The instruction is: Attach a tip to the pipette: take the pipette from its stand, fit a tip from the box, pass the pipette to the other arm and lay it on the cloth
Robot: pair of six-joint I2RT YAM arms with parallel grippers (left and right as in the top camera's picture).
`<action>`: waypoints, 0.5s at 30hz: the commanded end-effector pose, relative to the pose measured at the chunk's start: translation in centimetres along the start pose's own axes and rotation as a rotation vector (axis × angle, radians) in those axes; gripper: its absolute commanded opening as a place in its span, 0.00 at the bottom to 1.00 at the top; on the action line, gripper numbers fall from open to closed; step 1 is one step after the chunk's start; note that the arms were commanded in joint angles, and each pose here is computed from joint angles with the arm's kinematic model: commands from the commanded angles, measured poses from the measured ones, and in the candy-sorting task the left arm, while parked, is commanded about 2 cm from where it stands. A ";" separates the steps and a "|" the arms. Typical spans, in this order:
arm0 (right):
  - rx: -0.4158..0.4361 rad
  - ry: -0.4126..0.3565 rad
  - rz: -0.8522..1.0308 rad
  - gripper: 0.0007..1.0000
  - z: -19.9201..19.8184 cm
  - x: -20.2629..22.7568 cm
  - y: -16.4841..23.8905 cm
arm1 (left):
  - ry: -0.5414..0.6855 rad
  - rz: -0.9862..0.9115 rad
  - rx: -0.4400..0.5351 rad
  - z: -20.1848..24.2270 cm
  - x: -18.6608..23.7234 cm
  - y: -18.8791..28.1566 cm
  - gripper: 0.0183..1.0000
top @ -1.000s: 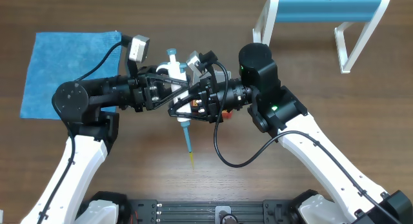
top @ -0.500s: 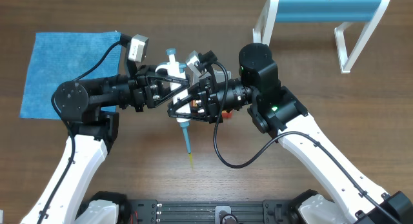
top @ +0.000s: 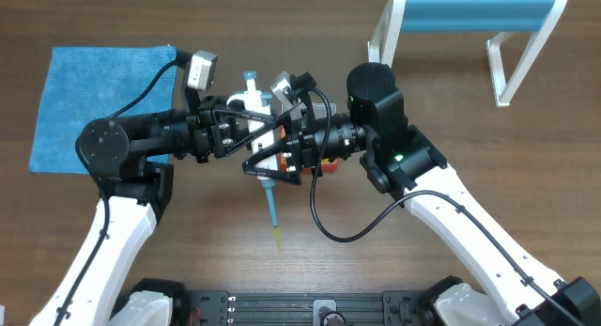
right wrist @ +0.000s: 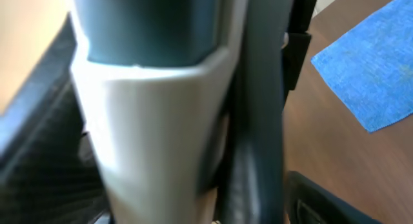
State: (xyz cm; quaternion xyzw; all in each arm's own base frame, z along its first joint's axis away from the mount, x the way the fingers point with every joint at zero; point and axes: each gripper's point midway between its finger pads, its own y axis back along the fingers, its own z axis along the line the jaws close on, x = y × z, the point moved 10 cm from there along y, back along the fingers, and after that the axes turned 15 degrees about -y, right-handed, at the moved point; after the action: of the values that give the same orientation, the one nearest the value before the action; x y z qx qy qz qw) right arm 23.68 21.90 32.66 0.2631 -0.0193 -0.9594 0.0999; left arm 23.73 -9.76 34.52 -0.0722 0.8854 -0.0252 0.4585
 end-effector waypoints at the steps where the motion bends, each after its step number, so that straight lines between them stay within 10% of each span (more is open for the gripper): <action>1: -0.021 0.015 0.009 0.80 0.2 -0.2 0.6 | -0.023 0.006 0.015 -0.8 -0.6 -0.1 0.01; 15: -0.004 0.120 -0.121 0.80 1.8 -1.6 9.2 | -0.001 0.046 0.022 -0.8 -0.4 0.4 0.01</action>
State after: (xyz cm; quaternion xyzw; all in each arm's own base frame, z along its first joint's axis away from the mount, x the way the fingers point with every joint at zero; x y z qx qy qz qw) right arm 26.12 15.94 34.36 0.2894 -0.0108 -0.9562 0.0423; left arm 23.60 -9.75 34.45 -0.0618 0.8861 -0.0251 0.4586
